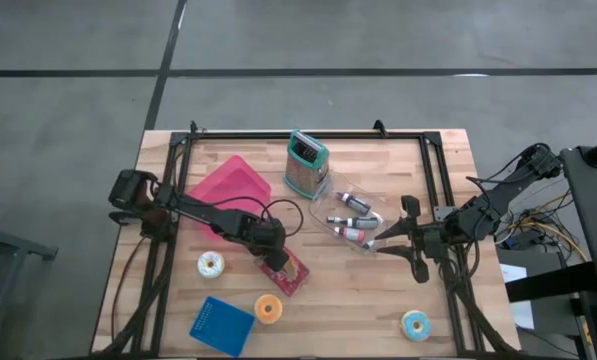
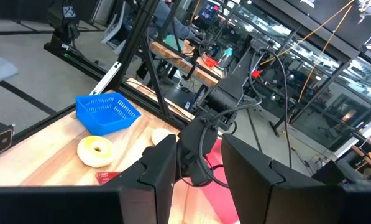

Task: Pick & Place Food Item
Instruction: Put the red popcorn bag into the pink bin

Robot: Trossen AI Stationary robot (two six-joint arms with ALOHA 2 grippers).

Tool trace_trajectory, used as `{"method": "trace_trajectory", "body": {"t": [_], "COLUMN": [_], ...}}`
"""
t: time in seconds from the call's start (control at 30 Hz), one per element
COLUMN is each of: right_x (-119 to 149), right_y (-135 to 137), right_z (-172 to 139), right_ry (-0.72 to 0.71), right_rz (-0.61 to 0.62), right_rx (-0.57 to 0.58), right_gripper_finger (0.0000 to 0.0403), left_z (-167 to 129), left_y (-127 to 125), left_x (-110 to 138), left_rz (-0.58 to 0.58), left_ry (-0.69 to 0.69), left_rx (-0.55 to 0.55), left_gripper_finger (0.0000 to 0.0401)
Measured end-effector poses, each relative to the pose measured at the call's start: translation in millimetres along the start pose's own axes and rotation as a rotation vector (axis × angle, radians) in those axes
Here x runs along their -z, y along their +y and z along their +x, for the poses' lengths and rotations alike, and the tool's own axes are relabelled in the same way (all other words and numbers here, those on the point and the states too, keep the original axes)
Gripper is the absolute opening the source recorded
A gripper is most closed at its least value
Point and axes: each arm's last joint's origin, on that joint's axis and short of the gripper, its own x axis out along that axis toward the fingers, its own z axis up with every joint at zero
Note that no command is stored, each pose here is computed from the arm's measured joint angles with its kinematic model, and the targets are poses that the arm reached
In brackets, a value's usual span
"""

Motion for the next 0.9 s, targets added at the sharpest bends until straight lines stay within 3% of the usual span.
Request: {"method": "trace_trajectory", "body": {"t": [0.17,0.63,0.9], "right_x": [0.0,0.0,0.0], "right_y": [0.0,0.0,0.0], "right_z": [0.1,0.1,0.1], "right_ry": [0.0,0.0,0.0], "right_rz": [0.0,0.0,0.0], "right_rx": [0.0,0.0,0.0], "right_gripper_finger": [0.0123,0.0123,0.0123], "left_z": [-0.5,-0.7,-3.6], "left_y": [0.0,0.1,-4.8], "left_x": [-0.1,-1.6,-5.7], "left_rz": [0.007,0.047,0.125], "left_ry": [-0.004,-0.038,-0.08], "left_rx": [-0.001,-0.018,-0.027], "left_gripper_finger": [0.018,0.0014,0.0002]}}
